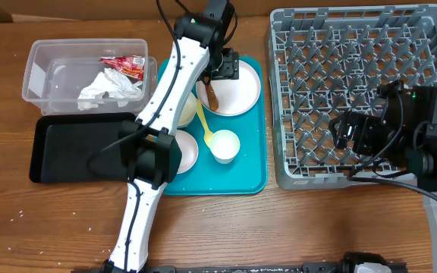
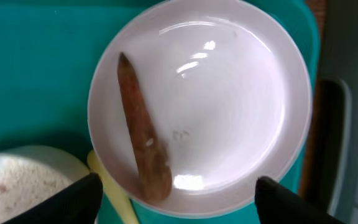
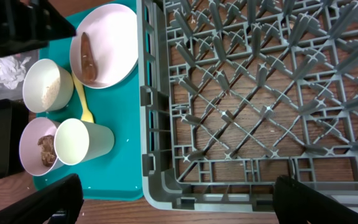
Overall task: Sort waste into correct bins and load items into the dishwasher
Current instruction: 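Grasp the brown food scrap on the pink plate with the left gripper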
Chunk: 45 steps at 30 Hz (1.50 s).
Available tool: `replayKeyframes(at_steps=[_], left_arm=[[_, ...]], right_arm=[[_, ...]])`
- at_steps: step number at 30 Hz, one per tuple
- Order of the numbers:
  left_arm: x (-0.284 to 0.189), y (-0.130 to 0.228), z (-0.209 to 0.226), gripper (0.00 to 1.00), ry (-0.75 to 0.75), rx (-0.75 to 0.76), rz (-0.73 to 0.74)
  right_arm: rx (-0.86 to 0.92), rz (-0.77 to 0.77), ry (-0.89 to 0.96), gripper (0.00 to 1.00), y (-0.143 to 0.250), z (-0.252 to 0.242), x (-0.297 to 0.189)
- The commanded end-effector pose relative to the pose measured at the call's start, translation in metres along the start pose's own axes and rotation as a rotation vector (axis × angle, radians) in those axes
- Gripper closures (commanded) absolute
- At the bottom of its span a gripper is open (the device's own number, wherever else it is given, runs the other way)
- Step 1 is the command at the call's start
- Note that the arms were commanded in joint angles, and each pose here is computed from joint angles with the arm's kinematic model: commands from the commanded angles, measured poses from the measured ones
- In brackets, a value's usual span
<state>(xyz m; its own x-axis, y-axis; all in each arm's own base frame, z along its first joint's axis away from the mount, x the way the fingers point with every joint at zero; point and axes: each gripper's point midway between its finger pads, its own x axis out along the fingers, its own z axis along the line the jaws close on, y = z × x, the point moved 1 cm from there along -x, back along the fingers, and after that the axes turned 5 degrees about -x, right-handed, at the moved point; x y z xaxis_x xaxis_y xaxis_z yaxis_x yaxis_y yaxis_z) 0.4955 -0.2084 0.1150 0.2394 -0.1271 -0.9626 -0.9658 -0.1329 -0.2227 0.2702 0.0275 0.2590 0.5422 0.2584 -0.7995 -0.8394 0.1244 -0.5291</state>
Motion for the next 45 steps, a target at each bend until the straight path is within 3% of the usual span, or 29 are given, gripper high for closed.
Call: replayKeyframes(at_steps=[1, 18, 19, 22, 25, 26, 28, 34, 40, 45], left_arm=[[0.019, 0.002, 0.014, 0.19, -0.046, -0.047, 0.001], [0.083, 0.021, 0.022, 0.28, -0.056, -0.005, 0.030], [0.088, 0.021, 0.022, 0.32, -0.054, -0.005, 0.026], [0.088, 0.021, 0.022, 0.55, -0.052, -0.005, 0.022], [0.088, 0.021, 0.020, 0.72, -0.039, -0.004, 0.026], [0.088, 0.022, 0.017, 0.82, -0.022, 0.005, 0.037], [0.084, 0.022, 0.014, 0.91, -0.006, 0.026, 0.039], [0.029, -0.002, 0.000, 0.96, 0.047, 0.041, 0.002], [-0.092, -0.031, 0.013, 0.96, 0.103, 0.079, -0.135], [-0.184, -0.035, 0.052, 0.96, 0.140, 0.039, -0.274]], right_arm=[[-0.008, -0.026, -0.006, 0.00, -0.006, 0.003, -0.005], [-0.008, -0.026, -0.006, 0.00, -0.006, 0.002, -0.005], [-0.008, -0.025, -0.006, 0.00, -0.006, 0.002, -0.005], [-0.008, -0.026, -0.006, 0.00, -0.006, 0.002, -0.005], [-0.008, -0.026, -0.006, 0.00, -0.006, 0.002, -0.005], [-0.008, -0.025, -0.006, 0.00, -0.006, 0.002, -0.005], [-0.007, -0.025, -0.006, 0.00, -0.006, 0.002, -0.005], [-0.008, -0.026, -0.005, 0.00, -0.006, 0.002, -0.005], [-0.008, -0.026, -0.006, 0.00, -0.007, 0.003, -0.005], [-0.009, -0.029, -0.006, 0.00, -0.007, 0.003, -0.006]])
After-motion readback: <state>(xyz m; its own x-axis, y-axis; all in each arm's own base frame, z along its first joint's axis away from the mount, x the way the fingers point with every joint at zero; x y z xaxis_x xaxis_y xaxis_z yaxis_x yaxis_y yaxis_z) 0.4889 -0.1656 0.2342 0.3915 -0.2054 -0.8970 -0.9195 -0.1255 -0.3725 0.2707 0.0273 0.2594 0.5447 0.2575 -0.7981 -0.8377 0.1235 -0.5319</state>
